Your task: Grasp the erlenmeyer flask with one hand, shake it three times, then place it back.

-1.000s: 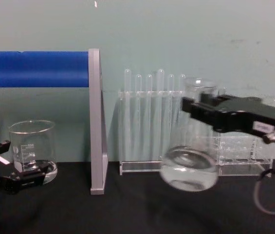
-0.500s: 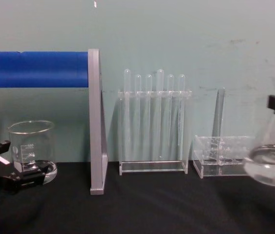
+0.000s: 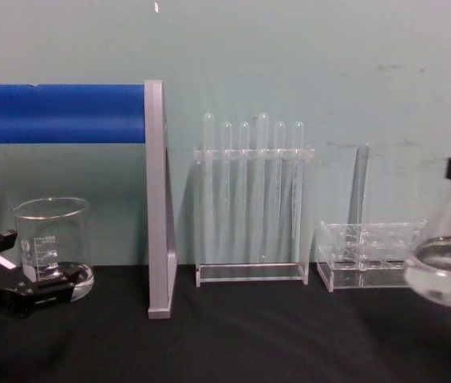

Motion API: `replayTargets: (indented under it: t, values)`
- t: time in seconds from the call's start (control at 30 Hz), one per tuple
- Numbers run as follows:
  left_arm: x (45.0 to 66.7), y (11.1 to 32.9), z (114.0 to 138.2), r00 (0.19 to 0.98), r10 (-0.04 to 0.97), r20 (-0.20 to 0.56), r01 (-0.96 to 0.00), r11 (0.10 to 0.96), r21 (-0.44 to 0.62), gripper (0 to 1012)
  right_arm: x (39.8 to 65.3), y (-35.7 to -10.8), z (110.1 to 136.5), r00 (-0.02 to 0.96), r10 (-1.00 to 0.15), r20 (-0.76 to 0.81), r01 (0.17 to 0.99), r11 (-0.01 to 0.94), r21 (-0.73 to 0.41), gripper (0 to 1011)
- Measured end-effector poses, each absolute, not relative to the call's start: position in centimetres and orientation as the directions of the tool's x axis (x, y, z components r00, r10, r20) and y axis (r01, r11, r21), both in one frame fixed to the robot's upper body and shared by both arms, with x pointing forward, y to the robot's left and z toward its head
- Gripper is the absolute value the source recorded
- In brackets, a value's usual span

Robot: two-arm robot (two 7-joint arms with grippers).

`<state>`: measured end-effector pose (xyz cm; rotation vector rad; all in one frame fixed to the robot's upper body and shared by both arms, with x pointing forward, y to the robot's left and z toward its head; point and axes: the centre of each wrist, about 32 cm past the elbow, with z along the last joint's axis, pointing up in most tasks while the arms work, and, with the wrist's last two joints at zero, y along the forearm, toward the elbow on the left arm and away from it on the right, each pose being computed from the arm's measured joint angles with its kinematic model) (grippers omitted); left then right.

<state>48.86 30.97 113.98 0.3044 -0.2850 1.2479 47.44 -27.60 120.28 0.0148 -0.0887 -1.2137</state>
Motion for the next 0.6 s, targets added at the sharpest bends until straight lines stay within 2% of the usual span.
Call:
replayTargets:
  t: [0.13,0.37,0.6]
  values:
    - [48.9,31.0,114.0,0.292,0.880,0.374,-0.955,0.287,0.070,1001,47.9,-26.6,120.2,0.406,-0.912,0.060,0.911,0.409,0.053,448]
    - [48.9,31.0,114.0,0.292,0.880,0.374,-0.955,0.287,0.070,1001,49.1,-23.4,119.9,0.578,-0.814,0.059,0.813,0.581,0.037,448]
    - [48.9,31.0,114.0,0.292,0.880,0.374,-0.955,0.287,0.070,1001,50.0,-20.9,119.9,0.696,-0.716,0.053,0.716,0.697,0.032,448]
